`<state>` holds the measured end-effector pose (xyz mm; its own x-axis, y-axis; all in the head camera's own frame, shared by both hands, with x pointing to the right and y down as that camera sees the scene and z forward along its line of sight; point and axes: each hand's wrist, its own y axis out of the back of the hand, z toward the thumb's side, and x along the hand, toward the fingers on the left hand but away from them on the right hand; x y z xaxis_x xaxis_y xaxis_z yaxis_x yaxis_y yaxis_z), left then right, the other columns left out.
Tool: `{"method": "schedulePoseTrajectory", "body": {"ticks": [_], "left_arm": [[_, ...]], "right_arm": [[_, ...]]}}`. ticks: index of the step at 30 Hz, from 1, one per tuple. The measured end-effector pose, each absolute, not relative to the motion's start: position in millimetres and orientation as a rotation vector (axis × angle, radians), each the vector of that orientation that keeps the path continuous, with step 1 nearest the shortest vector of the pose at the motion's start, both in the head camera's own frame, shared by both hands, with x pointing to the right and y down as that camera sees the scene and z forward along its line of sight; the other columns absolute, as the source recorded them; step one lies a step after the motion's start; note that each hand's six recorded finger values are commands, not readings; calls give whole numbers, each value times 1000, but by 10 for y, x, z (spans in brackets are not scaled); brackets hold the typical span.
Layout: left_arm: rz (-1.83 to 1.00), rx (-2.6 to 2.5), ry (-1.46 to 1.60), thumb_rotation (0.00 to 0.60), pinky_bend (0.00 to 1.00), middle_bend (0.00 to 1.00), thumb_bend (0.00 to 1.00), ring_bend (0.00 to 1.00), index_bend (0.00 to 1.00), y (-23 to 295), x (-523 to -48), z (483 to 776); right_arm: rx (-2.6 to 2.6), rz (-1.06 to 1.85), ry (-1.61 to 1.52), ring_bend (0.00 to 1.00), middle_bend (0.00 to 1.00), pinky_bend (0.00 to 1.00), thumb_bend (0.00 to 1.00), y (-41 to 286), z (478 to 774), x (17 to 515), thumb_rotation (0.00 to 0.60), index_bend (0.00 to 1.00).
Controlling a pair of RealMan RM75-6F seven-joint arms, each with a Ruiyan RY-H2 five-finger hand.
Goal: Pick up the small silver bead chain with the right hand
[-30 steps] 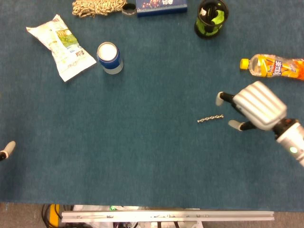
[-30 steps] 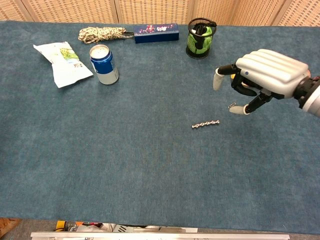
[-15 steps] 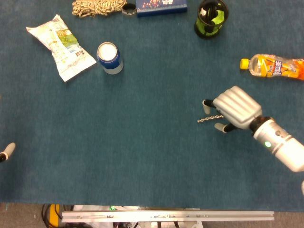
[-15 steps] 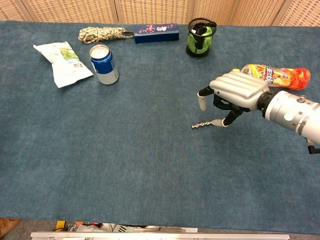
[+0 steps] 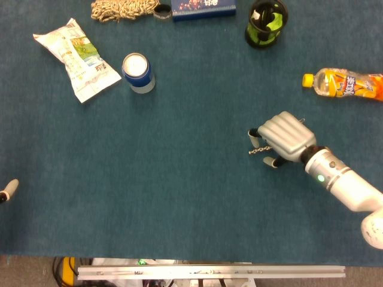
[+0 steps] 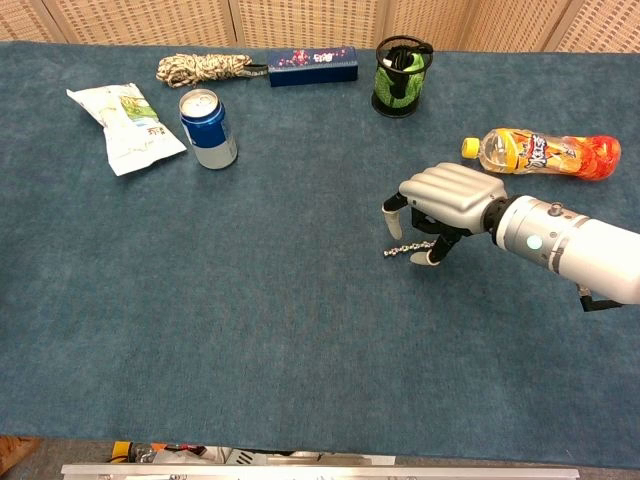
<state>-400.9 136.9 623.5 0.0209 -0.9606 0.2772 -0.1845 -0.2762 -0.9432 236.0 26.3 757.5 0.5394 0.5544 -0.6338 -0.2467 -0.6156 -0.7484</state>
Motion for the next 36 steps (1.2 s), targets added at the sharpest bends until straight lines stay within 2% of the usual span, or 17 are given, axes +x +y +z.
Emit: {"method": "schedulePoseTrajectory", "body": {"ticks": [6, 29, 36], "left_arm": [[-1326, -1564, 1204, 600, 0, 40, 175, 29, 19, 1359, -4011, 6259], [-1329, -1561, 1221, 600, 0, 40, 174, 29, 19, 1373, -4073, 6269], [-1328, -1560, 1228, 600, 0, 40, 175, 29, 19, 1379, -4091, 6273]], "right_arm": [[-1909, 1188, -249, 1000, 981, 1000, 229, 246, 7673, 2321, 600, 531], [-1910, 1212, -233, 1000, 982, 1000, 232, 249, 7847, 2185, 600, 555], [-1906, 1222, -232, 1000, 982, 1000, 262, 246, 7867, 2184, 600, 559]]}}
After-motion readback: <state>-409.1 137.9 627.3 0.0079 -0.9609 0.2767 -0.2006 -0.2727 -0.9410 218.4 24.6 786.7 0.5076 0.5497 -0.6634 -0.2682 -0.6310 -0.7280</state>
